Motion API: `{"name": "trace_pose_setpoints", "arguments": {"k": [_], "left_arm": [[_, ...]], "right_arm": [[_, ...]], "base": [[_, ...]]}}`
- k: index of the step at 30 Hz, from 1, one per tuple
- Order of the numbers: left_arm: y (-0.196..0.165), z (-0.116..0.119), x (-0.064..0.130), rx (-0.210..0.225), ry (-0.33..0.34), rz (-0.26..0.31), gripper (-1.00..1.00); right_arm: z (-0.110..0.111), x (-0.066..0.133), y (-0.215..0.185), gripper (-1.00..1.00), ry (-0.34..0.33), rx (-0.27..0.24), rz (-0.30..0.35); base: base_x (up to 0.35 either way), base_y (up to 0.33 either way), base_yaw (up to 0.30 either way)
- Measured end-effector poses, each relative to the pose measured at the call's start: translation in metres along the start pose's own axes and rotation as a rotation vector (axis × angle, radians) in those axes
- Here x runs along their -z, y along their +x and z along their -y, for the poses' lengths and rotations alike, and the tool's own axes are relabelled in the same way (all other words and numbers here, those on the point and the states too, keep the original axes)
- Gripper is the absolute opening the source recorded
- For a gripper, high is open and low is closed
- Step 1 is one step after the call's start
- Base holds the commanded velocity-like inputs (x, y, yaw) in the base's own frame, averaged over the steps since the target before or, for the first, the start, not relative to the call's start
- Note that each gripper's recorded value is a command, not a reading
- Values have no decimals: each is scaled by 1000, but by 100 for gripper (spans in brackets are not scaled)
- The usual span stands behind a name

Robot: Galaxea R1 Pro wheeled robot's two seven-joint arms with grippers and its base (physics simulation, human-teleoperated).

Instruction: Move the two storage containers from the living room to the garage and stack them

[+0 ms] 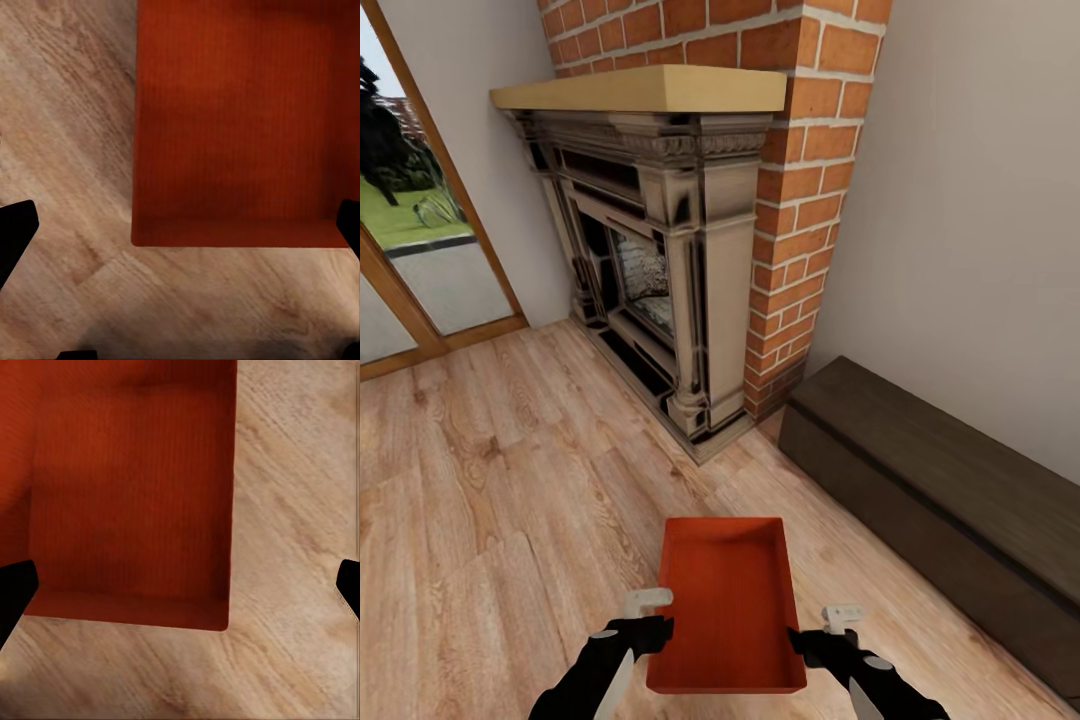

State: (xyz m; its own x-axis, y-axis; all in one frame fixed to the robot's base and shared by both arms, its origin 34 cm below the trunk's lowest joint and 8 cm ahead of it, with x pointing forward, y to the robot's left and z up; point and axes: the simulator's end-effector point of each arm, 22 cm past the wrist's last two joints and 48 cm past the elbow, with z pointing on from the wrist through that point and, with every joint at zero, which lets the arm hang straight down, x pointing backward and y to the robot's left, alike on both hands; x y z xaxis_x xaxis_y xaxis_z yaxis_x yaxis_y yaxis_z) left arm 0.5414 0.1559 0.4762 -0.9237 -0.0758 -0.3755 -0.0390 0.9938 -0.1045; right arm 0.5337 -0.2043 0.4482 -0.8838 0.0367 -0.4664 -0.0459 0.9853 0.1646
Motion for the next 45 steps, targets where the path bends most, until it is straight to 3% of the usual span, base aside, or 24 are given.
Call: {"name": "trace_pose_setpoints", "arguments": {"k": [12, 45], "left_arm": [[9, -4, -19, -4, -3, 3, 100], [39, -15, -75, -7, -9, 5, 100]], "right_arm": [[5, -17, -3, 100, 2, 13, 65], [13, -69, 34, 100, -3, 15, 63]], "base": [[0, 0, 0], [0, 0, 0]]}}
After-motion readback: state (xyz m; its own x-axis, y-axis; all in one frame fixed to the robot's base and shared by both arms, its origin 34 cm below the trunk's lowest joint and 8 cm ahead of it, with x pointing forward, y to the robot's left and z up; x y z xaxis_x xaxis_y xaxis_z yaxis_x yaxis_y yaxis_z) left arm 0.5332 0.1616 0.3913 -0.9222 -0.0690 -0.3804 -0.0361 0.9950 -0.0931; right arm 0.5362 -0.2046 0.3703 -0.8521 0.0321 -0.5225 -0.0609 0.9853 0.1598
